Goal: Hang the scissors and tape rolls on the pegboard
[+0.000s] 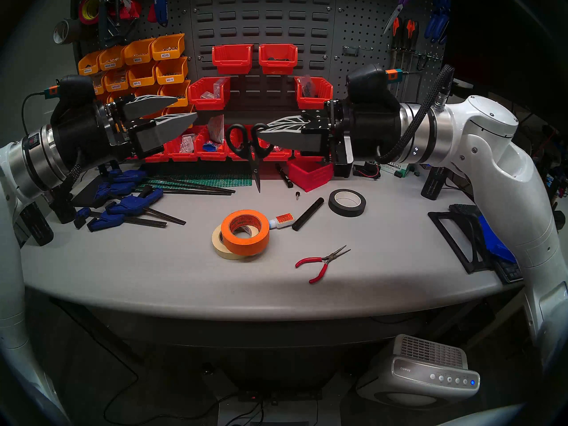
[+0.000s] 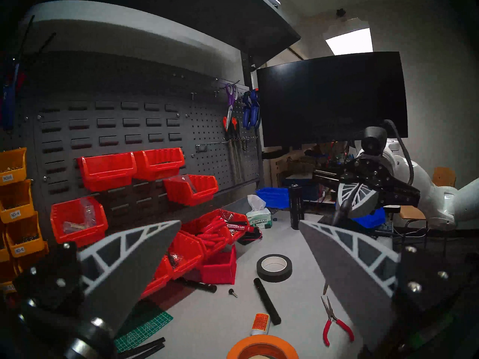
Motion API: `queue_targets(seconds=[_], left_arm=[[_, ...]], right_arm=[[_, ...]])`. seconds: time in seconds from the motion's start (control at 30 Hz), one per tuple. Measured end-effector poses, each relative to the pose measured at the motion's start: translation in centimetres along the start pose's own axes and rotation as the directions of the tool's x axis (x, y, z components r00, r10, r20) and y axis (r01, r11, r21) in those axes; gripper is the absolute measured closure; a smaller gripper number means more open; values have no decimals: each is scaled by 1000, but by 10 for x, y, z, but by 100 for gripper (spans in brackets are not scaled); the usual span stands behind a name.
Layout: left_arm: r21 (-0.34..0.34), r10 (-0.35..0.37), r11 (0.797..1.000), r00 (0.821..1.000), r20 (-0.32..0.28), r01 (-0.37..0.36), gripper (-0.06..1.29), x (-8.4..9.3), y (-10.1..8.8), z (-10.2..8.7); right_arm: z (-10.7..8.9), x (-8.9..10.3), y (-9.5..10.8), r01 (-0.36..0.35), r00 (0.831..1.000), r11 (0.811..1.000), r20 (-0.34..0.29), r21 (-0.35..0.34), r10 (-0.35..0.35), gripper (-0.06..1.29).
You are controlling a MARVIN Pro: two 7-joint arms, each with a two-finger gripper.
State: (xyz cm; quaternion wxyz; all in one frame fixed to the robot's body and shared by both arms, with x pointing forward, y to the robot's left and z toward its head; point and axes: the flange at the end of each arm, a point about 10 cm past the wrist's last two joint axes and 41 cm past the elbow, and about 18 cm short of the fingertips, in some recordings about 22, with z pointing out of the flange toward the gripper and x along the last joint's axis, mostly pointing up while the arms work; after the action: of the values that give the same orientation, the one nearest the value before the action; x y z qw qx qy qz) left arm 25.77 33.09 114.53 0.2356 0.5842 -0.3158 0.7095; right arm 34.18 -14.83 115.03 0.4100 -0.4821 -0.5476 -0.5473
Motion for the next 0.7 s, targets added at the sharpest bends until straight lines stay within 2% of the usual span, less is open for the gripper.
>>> queue_targets(seconds=[0.1,0.33,0.57,0.7], left_arm=[[49,38,998,999,-14,-38,0,-5,4,-7],[134,78,988,997,-25,-74,0,-22,8,-20],[239,47,971,997,-63,-31,0,-49,0,-44],[287,43,958,993,-109,-9,0,-60,0,-55]], right_arm=[[0,1,1,-7,1000,1000,3,-15,7,126],[3,2,2,-15,1000,999,0,-35,15,126],[11,3,1,-21,1000,998,-6,-55,21,126],[18,1,0,-27,1000,997,-1,-76,27,126]])
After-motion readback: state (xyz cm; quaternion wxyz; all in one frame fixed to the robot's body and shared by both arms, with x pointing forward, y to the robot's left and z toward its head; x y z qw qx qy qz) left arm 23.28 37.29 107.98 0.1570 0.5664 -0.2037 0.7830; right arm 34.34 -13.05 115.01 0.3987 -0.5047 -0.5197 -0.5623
